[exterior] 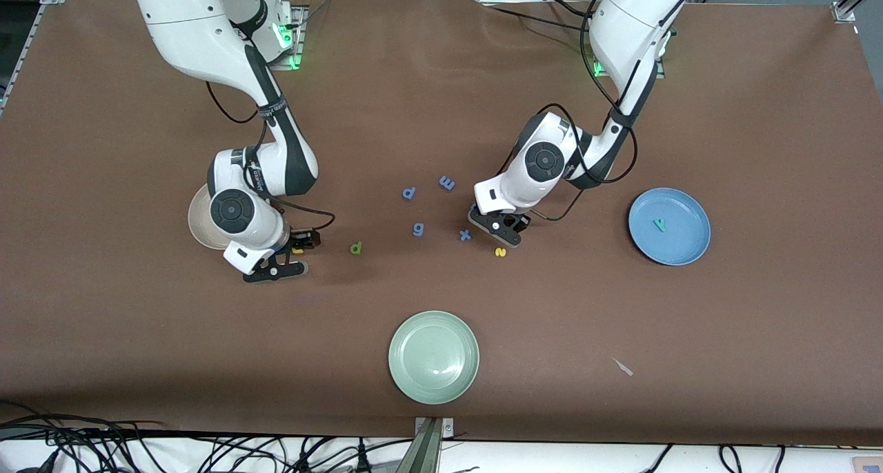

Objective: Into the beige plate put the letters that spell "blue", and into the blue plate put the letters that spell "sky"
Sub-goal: 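Grasp the yellow u with the right gripper while the left gripper grasps k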

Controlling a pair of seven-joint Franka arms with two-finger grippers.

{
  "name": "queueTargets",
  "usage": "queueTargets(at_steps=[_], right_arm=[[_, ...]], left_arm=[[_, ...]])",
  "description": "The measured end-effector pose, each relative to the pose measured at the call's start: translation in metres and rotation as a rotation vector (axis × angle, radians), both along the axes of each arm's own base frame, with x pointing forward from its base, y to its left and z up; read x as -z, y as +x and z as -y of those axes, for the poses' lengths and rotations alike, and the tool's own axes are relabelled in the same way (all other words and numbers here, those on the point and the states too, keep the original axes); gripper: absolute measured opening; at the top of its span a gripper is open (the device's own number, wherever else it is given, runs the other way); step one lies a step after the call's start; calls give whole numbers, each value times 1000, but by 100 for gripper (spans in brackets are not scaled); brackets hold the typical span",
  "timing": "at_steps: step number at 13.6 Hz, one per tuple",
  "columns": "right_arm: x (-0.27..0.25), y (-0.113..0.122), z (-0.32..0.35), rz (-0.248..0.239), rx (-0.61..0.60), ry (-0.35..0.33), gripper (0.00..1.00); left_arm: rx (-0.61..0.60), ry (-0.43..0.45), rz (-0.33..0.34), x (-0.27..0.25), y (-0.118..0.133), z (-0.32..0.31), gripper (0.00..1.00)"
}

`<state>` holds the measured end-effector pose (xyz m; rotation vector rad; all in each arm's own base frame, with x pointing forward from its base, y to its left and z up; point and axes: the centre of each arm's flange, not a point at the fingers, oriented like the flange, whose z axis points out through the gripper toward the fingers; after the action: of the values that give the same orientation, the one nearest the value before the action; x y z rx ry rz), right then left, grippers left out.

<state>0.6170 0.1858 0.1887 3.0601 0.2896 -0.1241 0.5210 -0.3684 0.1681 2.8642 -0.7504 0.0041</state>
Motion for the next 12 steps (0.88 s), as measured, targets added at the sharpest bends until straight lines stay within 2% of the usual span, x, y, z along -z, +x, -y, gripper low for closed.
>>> queueTargets(at_steps=[1, 4, 6, 7, 8, 10, 11, 12], right_arm=[[2, -1, -3, 0, -4, 2, 99], [10, -4, -10, -1, -16, 7, 93], [12, -4, -11, -3, -17, 7, 77], [12, -4, -11, -2, -17, 7, 77], [12, -4, -10, -2, -17, 7, 71], [10, -3, -12, 1, -17, 11, 52], [9, -3, -12, 3, -18, 12, 37], [9, -3, -12, 4, -17, 13, 30]], left_arm=[[4, -2, 2, -1, 0, 1, 27], [0, -2, 16, -3, 9, -6, 27], [-42, -8, 38, -15, 31, -30, 27], [-64, -7, 36, -26, 42, -46, 27], [-78, 1, 18, -40, 51, -65, 27], [-81, 19, -24, -72, 69, -119, 27], [-69, 24, -34, -85, 73, -151, 27], [-56, 27, -39, -92, 74, -187, 27]])
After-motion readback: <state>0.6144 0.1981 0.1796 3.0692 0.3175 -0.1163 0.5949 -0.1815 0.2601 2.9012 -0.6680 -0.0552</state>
